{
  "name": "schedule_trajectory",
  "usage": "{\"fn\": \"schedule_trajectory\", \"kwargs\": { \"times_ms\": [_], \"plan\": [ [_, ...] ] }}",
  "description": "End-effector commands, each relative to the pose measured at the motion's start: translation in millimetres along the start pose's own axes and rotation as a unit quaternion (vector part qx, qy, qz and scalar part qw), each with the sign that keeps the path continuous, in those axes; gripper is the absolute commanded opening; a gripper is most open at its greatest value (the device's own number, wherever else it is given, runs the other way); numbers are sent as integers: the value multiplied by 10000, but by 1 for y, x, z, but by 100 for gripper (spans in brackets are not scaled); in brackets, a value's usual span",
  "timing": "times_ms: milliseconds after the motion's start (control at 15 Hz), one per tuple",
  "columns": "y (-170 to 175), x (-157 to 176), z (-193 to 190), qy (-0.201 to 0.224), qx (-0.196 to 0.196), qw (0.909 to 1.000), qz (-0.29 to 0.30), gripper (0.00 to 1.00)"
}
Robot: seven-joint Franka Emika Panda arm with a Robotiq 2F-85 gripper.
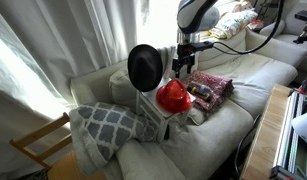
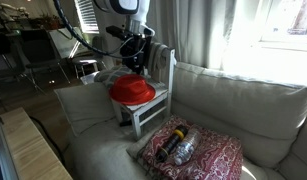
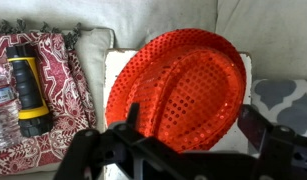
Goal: Hang the hats on the backrest of the wooden chair
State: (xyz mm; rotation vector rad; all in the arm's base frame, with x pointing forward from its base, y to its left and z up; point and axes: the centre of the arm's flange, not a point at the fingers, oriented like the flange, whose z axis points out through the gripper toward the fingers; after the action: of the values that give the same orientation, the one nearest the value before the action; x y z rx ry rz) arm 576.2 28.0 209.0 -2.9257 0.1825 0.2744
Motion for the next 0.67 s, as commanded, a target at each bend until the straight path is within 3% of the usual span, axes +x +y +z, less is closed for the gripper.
{"fn": "schedule_trajectory", "kwargs": {
  "times_ms": [0, 200, 267, 400, 467, 600],
  "plan": [
    [20, 13, 28, -207, 182, 9994, 198, 100],
    [32, 16, 44, -257, 315, 9985, 357, 98],
    [35, 18, 48, -230, 369, 9982, 421, 85],
    [42, 24, 56, -96, 492, 9973, 544, 76],
    [46, 27, 60, 9, 470, 9969, 626, 88],
    [52, 31, 64, 156, 539, 9958, 719, 96]
  ]
}}
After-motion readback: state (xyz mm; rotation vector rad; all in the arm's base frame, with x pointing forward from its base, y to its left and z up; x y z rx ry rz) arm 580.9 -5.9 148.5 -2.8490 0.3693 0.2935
